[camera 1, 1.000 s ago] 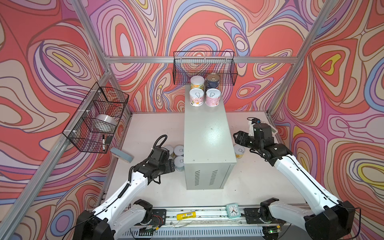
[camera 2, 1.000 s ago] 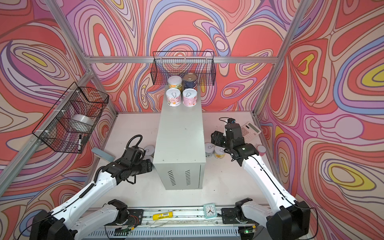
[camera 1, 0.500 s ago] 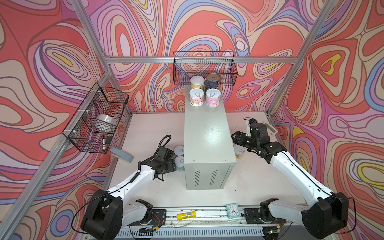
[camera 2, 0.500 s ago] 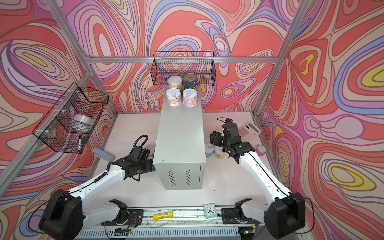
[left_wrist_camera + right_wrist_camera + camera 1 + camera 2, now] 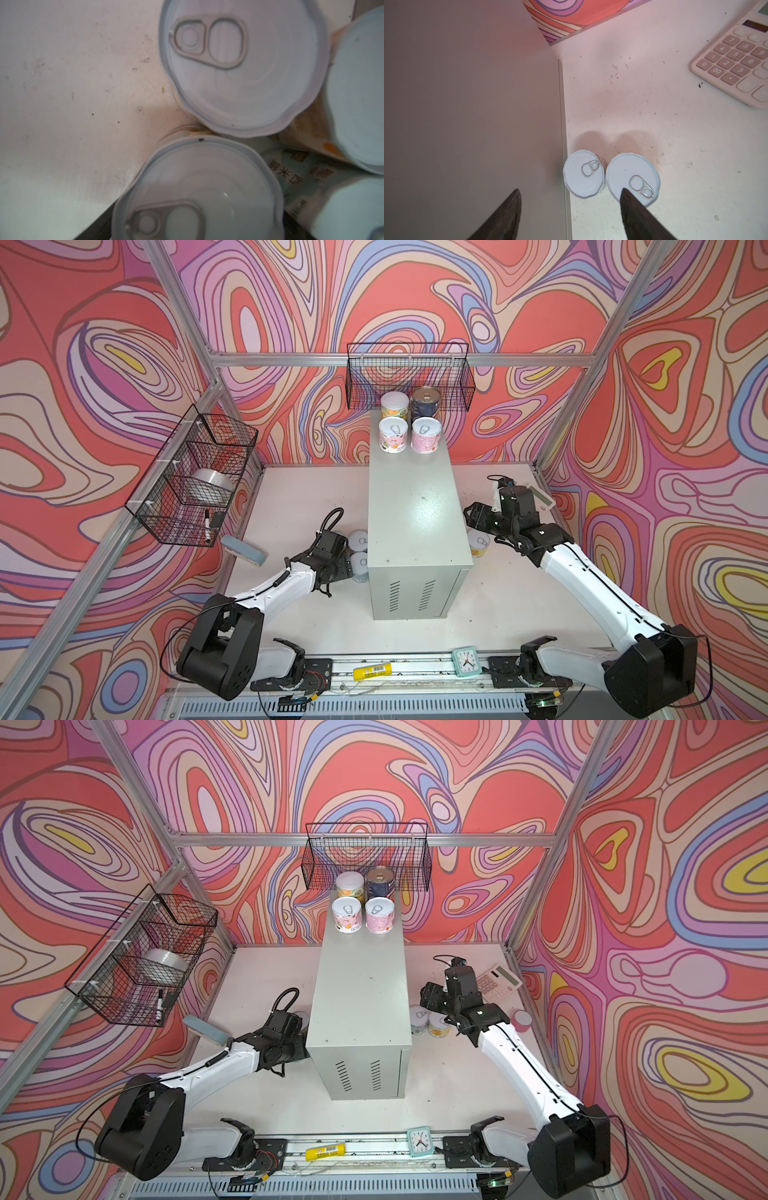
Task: Place and organize the canned foods onto the counter
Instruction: 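Lower the left gripper onto the white-lidded can nearest the robot and close it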
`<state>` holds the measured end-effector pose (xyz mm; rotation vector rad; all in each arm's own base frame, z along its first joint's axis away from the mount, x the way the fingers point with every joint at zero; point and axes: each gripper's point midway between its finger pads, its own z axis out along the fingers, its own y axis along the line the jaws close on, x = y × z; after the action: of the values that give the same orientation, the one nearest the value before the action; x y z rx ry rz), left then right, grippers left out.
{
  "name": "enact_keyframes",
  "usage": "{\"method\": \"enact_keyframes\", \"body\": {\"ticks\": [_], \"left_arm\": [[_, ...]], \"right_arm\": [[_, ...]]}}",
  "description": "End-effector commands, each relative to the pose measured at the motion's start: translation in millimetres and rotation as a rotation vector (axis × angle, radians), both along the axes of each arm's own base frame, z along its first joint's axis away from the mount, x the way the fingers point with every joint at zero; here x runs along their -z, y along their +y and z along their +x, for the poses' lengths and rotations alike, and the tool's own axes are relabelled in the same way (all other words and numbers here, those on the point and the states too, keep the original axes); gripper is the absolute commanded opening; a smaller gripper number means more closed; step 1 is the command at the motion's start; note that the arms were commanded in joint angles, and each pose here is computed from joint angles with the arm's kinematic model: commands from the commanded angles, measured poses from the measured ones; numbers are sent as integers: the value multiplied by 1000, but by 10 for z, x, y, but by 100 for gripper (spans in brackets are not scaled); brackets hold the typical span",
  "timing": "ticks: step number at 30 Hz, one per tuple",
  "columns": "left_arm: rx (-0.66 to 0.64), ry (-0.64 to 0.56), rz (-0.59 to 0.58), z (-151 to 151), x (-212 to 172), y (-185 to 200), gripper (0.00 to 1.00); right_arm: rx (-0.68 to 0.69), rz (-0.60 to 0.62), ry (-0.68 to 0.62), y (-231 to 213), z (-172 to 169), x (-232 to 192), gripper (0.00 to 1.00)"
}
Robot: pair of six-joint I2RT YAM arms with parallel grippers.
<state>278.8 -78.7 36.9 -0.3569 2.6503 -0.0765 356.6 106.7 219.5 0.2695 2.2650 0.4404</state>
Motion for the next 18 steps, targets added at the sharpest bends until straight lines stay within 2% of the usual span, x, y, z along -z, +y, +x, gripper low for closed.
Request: {"method": "enact_keyframes", "body": {"ticks": [1, 4, 9, 12, 15, 16, 18], "left_arm": [[-41, -46, -8, 136, -50, 10, 84], [-49, -41, -4, 140, -28, 18, 80], [-55, -24, 5, 108, 8, 39, 62], [-50, -16, 11, 87, 1, 47, 44], [-43, -5, 20, 54, -24, 61, 6], [-47, 0, 28, 35, -37, 81, 0], [-39, 11, 25, -17, -67, 83, 0]], "right_arm": [[8, -10, -5, -22, 24, 31, 77], [10, 1, -8, -14, 21, 38, 77], [5, 16, -6, 6, 21, 75, 77], [6, 14, -5, 4, 13, 82, 77], [5, 13, -8, 2, 12, 73, 77], [4, 15, -8, 3, 8, 70, 77], [-2, 19, -11, 16, 5, 56, 77]]}}
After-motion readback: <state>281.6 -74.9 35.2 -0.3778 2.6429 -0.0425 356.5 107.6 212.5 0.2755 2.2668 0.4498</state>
